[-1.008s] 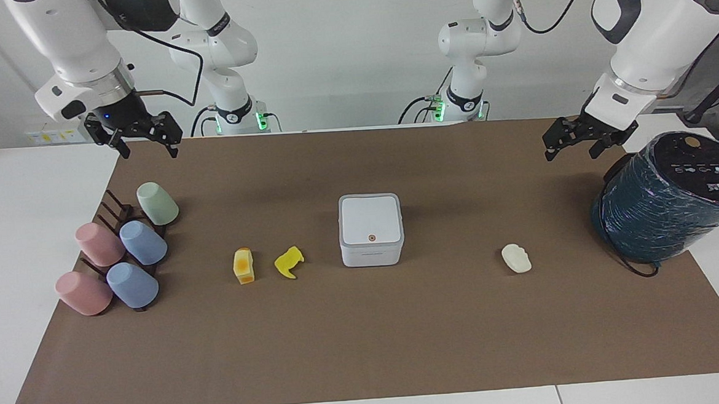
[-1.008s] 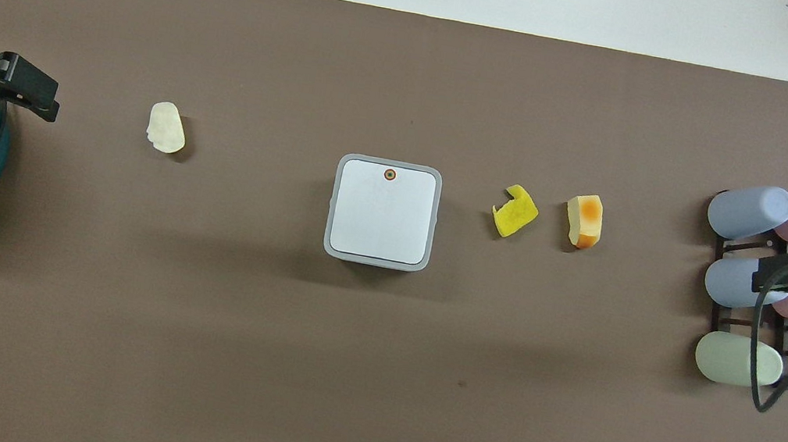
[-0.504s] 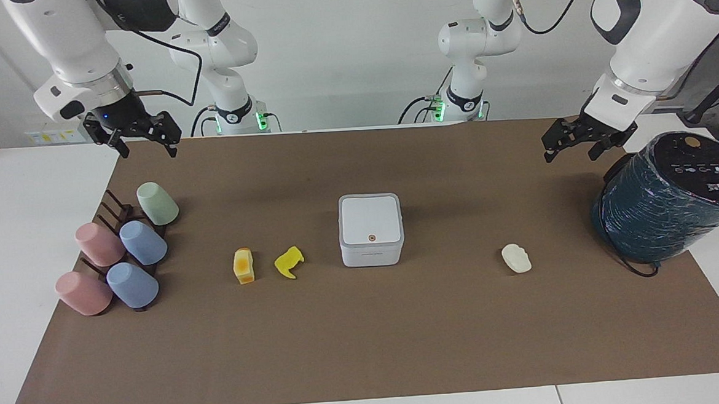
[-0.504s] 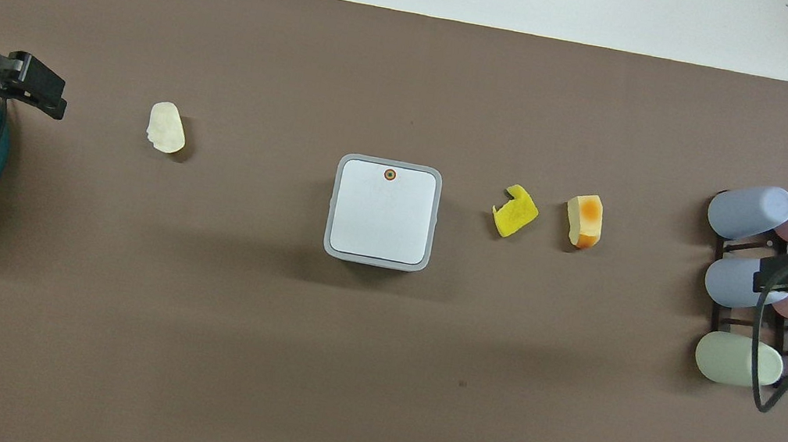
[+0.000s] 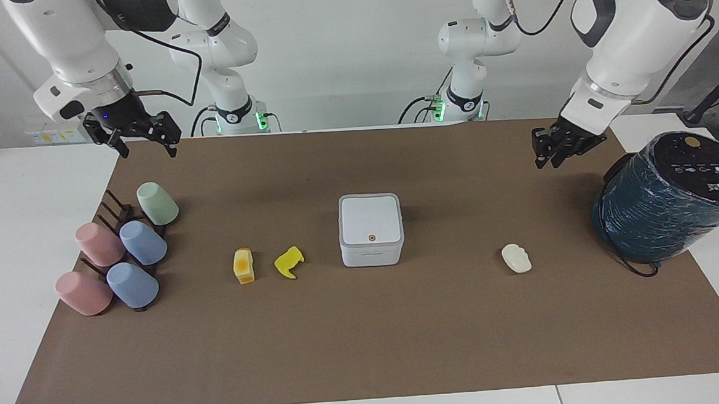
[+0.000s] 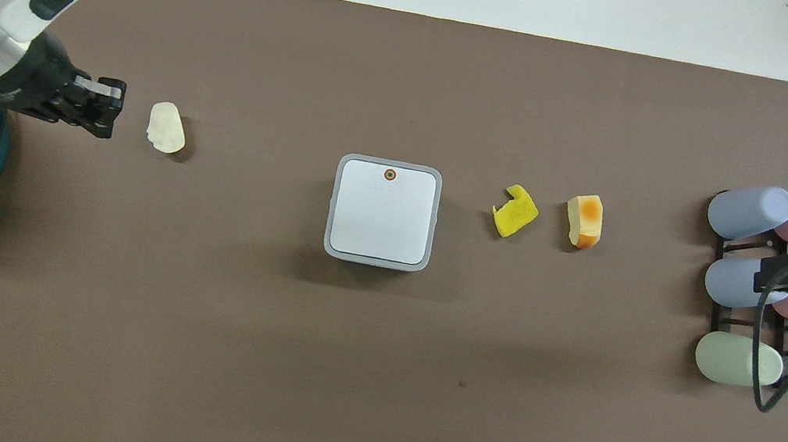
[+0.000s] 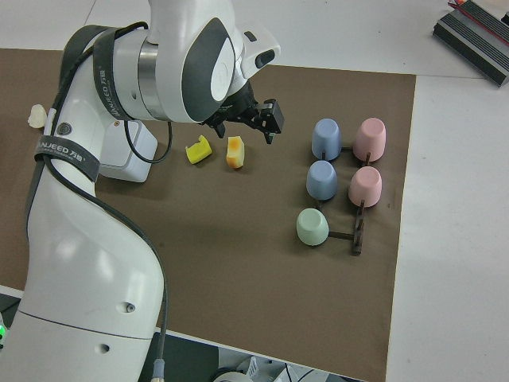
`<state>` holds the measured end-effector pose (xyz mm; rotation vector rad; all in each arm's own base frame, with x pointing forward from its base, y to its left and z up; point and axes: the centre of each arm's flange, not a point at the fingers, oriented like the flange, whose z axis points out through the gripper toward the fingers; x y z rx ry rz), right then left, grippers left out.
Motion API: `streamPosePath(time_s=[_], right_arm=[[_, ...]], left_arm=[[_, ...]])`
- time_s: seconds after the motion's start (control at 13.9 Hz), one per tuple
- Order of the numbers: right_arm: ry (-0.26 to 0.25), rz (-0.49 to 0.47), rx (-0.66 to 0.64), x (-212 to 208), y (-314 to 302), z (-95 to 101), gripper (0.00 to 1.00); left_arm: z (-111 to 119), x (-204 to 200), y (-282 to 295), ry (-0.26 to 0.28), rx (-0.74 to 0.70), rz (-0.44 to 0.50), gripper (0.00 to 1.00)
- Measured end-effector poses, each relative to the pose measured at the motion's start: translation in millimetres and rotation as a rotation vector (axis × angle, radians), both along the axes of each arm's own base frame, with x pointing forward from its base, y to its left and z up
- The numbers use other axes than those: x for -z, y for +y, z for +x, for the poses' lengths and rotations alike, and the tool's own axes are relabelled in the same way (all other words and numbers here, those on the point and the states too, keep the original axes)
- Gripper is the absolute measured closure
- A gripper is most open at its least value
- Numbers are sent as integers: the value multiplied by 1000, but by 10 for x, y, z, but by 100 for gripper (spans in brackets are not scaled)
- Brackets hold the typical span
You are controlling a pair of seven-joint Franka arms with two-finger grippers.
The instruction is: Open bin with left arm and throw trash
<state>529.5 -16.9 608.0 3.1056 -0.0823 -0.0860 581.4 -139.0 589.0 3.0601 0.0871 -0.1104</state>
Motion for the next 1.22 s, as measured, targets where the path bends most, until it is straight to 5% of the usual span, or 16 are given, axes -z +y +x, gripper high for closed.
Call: streamPosePath(time_s=[0.94,1.22], right_arm=[[3,1,-2,96,-5,-19,0],[-149,0,-73,354,112,146,0]], left_arm=[[-142,950,-1803,-61,-349,-181,99],[-154,1386,-2239,-75,-386,-202,99]])
